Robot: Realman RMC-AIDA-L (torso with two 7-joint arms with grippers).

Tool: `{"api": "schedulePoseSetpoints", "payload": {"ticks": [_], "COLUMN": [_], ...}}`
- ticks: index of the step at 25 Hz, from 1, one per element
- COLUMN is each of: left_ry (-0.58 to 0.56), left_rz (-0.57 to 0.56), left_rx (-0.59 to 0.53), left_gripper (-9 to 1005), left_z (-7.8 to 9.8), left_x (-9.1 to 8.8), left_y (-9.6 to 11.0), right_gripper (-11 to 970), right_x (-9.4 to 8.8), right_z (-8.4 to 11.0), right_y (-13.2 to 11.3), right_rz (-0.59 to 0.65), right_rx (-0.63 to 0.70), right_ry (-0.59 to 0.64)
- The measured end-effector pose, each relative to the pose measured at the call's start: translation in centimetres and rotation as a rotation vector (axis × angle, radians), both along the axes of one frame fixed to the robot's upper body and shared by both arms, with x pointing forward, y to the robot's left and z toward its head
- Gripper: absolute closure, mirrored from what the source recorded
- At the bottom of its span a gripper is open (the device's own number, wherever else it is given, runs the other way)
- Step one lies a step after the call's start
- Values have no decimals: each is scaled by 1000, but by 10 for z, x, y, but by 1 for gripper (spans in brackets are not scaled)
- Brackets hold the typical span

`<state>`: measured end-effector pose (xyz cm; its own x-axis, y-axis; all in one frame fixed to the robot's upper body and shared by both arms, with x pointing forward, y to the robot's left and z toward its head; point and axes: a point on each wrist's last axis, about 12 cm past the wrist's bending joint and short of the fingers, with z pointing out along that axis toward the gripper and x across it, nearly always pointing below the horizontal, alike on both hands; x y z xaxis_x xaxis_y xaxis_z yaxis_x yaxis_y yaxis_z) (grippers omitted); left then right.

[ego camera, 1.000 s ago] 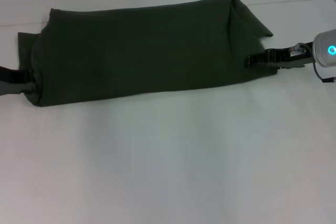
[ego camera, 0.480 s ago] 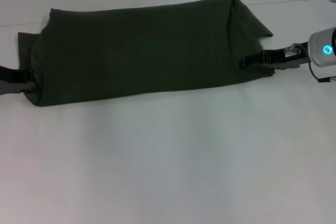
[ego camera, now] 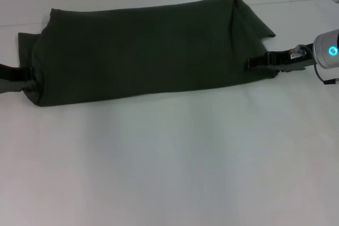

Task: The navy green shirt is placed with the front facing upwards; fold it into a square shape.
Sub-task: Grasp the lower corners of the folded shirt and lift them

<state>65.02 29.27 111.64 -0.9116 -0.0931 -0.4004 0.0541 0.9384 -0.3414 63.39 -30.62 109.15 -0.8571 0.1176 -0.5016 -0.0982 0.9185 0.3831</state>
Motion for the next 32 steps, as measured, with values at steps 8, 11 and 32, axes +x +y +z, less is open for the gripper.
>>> {"api": "schedulePoseSetpoints", "payload": {"ticks": [8,11,32], "left_ry": [-2,-2,38], "left_rz": [-1,-1,-62], "left_rx": [1,1,-3], "left_gripper": [998,998,998], "left_z": [1,0,6], "left_x": [0,0,-5], "left_y": [0,-1,2], "right_gripper": [225,320,948], "right_x": [-2,-2,-7], "right_z": [4,4,6], "right_y": [-8,-8,-13], "right_rz": [5,8,33], "right_rx": [4,-3,-27], "right_ry": [18,23,84]}}
